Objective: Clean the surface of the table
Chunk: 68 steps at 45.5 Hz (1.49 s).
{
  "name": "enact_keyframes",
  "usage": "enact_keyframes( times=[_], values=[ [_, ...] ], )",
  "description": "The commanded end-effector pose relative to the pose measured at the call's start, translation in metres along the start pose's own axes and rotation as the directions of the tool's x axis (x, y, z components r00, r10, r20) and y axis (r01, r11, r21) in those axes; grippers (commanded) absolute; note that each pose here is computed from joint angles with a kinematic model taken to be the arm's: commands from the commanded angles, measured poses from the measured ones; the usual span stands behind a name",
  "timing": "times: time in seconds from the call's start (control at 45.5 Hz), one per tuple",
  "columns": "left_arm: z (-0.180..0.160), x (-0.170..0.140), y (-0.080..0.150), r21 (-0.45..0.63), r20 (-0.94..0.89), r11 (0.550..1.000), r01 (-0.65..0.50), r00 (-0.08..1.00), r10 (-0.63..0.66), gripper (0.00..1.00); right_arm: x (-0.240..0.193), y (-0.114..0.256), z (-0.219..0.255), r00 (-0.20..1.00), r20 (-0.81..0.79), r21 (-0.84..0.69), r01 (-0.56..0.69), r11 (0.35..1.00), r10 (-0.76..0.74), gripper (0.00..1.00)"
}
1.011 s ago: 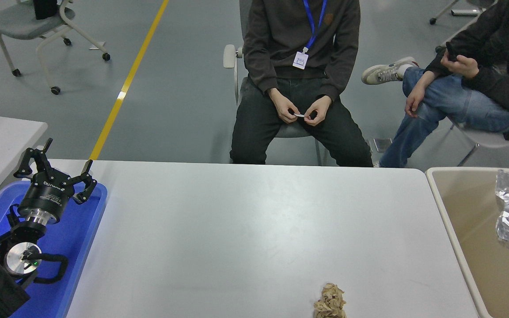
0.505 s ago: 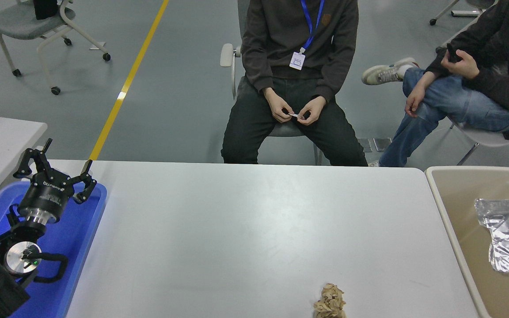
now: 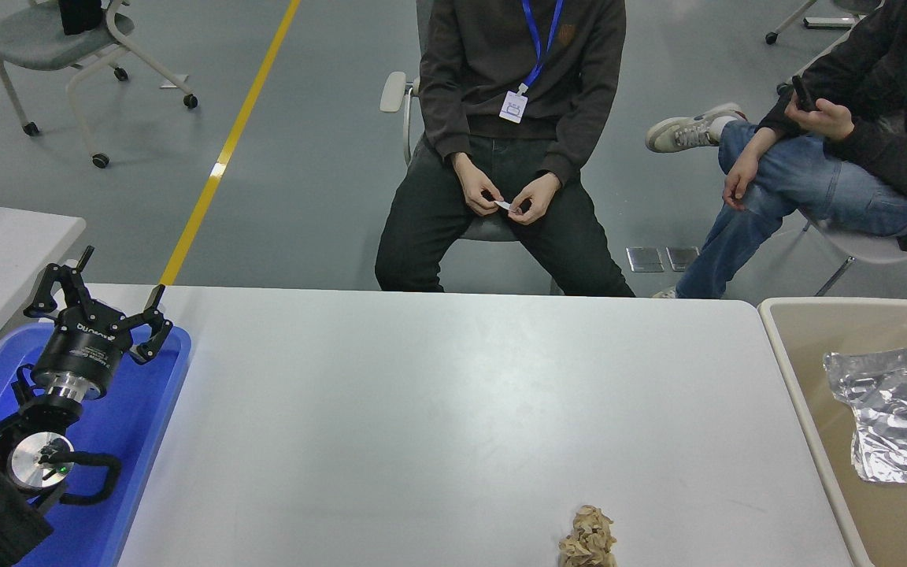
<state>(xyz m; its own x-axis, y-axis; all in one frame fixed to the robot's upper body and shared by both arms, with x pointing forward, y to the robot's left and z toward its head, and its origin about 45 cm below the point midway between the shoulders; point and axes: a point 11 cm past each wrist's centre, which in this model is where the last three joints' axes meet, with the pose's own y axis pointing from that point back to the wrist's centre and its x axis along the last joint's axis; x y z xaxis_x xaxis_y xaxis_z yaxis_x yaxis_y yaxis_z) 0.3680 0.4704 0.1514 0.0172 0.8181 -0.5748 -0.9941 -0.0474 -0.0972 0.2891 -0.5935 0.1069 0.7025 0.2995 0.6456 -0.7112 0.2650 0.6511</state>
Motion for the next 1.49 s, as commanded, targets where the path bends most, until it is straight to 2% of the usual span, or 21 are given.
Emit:
enact_keyframes(
  times=[0.0, 0.703, 0.747, 0.791, 0.857, 0.901, 1.011, 1.055, 1.297, 1.473],
  values=[
    [0.000, 0.000, 0.000, 0.000, 0.000, 1.000, 0.000, 1.000, 0.000, 1.00, 0.004, -0.003, -0.003, 1.000, -0.011, -0.011, -0.007, 1.000, 0.007, 0.00],
    [0.000, 0.000, 0.000, 0.000, 0.000, 1.000, 0.000, 1.000, 0.000, 1.00, 0.006, -0.006, -0.009, 1.000, -0.008, -0.005, -0.013, 1.000, 0.013, 0.00],
    [0.000, 0.000, 0.000, 0.001, 0.001, 1.000, 0.001, 1.000, -0.001, 1.00, 0.007, -0.006, -0.009, 1.000, -0.004, -0.006, -0.015, 1.000, 0.015, 0.19],
    [0.000, 0.000, 0.000, -0.001, 0.000, 1.000, 0.000, 1.000, 0.000, 1.00, 0.007, -0.006, -0.008, 1.000, -0.004, -0.008, -0.016, 1.000, 0.016, 0.31],
    [0.000, 0.000, 0.000, 0.001, 0.001, 1.000, 0.001, 1.000, -0.001, 1.00, 0.011, -0.005, -0.005, 1.000, -0.004, -0.020, -0.026, 0.999, 0.026, 0.61],
    [0.000, 0.000, 0.000, 0.000, 0.000, 1.000, 0.000, 1.000, 0.000, 1.00, 0.012, -0.005, -0.002, 1.000, -0.005, -0.029, -0.030, 0.999, 0.030, 0.64],
    [0.000, 0.000, -0.001, -0.001, 0.000, 1.000, 0.001, 1.000, -0.001, 1.00, 0.013, -0.004, -0.001, 0.999, 0.005, -0.033, -0.035, 0.999, 0.035, 0.83],
    [0.000, 0.000, -0.001, -0.001, 0.000, 1.000, 0.001, 1.000, -0.001, 1.00, 0.013, -0.004, 0.000, 0.999, 0.018, -0.039, -0.041, 0.998, 0.041, 1.00],
    [0.000, 0.000, -0.001, -0.001, 0.000, 1.000, 0.001, 1.000, -0.001, 1.00, 0.017, -0.002, 0.007, 0.990, 0.112, -0.074, -0.077, 0.994, 0.085, 1.00],
    [0.000, 0.000, 0.000, 0.000, 0.000, 1.000, 0.000, 1.000, 0.000, 1.00, 0.030, -0.002, 0.013, 0.952, 0.257, -0.122, -0.140, 0.983, 0.168, 1.00]
  ],
)
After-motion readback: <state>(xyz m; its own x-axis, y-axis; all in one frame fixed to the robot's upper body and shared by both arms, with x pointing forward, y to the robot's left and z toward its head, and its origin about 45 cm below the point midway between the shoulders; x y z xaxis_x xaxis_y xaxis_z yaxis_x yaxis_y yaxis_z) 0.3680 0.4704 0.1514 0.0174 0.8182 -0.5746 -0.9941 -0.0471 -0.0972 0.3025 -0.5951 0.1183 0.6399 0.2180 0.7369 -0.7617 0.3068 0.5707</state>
